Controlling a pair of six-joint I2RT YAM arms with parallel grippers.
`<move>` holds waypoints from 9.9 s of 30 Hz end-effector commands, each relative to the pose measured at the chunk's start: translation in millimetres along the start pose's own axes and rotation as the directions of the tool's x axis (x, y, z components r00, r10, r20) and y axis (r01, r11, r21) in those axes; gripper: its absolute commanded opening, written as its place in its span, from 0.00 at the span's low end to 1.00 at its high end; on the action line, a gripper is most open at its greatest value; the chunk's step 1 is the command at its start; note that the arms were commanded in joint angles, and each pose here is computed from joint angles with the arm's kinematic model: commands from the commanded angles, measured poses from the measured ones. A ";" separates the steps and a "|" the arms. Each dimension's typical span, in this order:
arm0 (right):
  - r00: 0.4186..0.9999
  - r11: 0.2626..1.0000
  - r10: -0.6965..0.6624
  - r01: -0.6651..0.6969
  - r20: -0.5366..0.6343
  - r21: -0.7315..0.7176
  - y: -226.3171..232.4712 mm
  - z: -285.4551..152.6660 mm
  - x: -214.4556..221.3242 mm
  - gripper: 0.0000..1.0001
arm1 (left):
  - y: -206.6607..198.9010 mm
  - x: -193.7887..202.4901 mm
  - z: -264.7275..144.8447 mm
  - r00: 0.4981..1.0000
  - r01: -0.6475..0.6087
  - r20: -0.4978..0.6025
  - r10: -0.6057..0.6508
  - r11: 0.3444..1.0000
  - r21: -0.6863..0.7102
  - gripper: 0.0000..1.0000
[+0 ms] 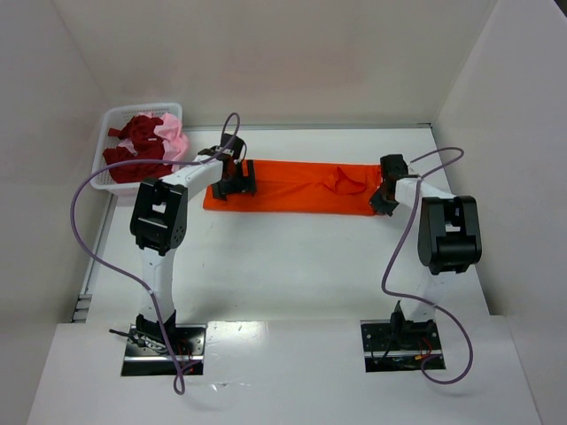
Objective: Fold and stack the t-shirts
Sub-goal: Fold the other side of the tshirt into a rectangle
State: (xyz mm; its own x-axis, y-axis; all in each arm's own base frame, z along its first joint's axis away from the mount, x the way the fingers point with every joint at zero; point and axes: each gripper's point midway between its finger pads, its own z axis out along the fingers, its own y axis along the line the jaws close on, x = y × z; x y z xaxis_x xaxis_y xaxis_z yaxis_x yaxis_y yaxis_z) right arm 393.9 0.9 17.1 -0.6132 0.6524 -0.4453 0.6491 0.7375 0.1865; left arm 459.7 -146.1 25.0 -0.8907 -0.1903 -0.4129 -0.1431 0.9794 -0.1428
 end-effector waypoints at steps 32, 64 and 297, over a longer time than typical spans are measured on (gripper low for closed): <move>0.997 0.998 0.008 -0.004 0.072 -0.062 -10.5 -43.9 -13.8 0.45 | 15.3 -34.9 -8.6 0.997 -0.022 0.077 0.024 1.000 -0.021 1.00; 1.000 1.000 0.027 -0.027 -0.007 -0.007 -29.8 -48.5 11.8 0.01 | 23.2 -24.6 21.8 1.000 -0.009 0.025 0.010 0.999 -0.047 1.00; 0.991 0.948 0.097 -0.064 0.091 -0.311 106.3 -27.5 -9.8 0.48 | 14.2 11.7 47.1 0.993 -0.076 -0.087 0.076 0.997 0.009 1.00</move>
State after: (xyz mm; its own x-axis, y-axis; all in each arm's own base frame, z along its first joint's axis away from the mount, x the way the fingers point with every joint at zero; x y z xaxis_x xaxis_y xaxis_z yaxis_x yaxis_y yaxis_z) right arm 430.2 78.7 44.3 -0.5777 0.6862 -0.4419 0.5351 0.7273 0.4298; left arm 485.5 -128.7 22.3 -0.8862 -0.1193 -0.4476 -0.0837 0.9916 -0.0986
